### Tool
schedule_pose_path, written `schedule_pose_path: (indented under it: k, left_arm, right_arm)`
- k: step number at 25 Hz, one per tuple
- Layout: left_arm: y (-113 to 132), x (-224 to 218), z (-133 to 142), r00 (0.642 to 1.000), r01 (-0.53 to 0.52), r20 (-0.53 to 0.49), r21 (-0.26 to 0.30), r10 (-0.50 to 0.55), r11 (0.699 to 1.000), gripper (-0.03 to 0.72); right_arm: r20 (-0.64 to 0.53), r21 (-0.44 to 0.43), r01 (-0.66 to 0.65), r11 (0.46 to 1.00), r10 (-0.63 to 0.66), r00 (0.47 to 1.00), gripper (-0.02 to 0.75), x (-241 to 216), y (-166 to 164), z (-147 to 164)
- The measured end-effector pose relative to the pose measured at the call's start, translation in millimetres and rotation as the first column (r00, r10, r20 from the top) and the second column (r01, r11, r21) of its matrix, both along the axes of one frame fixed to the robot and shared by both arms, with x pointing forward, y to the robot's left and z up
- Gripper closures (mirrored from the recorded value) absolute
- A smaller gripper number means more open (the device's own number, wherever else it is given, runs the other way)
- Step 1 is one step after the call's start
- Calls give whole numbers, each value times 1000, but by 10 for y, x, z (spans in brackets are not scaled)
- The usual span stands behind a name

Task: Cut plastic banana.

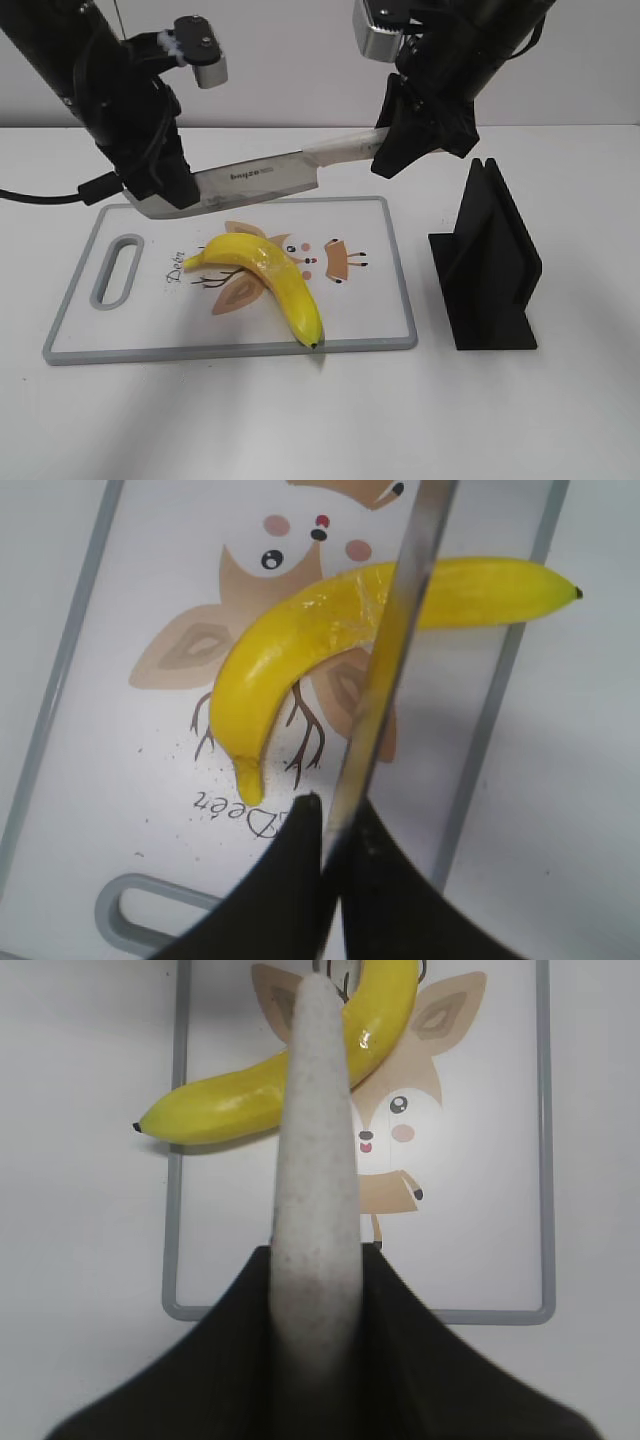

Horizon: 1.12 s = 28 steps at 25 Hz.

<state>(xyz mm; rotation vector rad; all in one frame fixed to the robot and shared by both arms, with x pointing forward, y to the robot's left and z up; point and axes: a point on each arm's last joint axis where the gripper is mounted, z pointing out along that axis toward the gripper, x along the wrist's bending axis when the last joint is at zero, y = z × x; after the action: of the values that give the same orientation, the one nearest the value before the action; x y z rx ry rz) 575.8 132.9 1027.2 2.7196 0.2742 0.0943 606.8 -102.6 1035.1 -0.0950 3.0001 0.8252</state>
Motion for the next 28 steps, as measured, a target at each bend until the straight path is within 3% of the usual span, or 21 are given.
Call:
schedule_pose_path:
  k: [7,11,13,16,24,28]
  left_arm:
    - [-92,29,-144,1000,-9,-13,16,10,1000,683]
    - [-147,85,-578,999,-30,-10,53,31,998,683]
    - [-152,106,-960,998,-53,-33,79,56,995,683]
    - [-176,119,-1047,997,-64,-45,72,67,995,683]
    - [-163,85,-880,997,-73,-3,47,74,996,683]
    - [-149,55,-536,997,-58,52,23,57,998,684]
  right_arm:
    - [-32,-49,17,999,-19,999,568,52,-13,-164]
    - [-119,-118,31,993,-45,992,565,192,5,-695]
    - [-158,-171,48,984,-75,985,556,250,42,-1060]
    - [-181,-257,52,965,-101,978,542,278,44,-1327]
    - [-112,-275,70,959,-104,988,540,250,83,-1139]
    - [-38,-241,91,966,-103,994,540,209,68,-758]
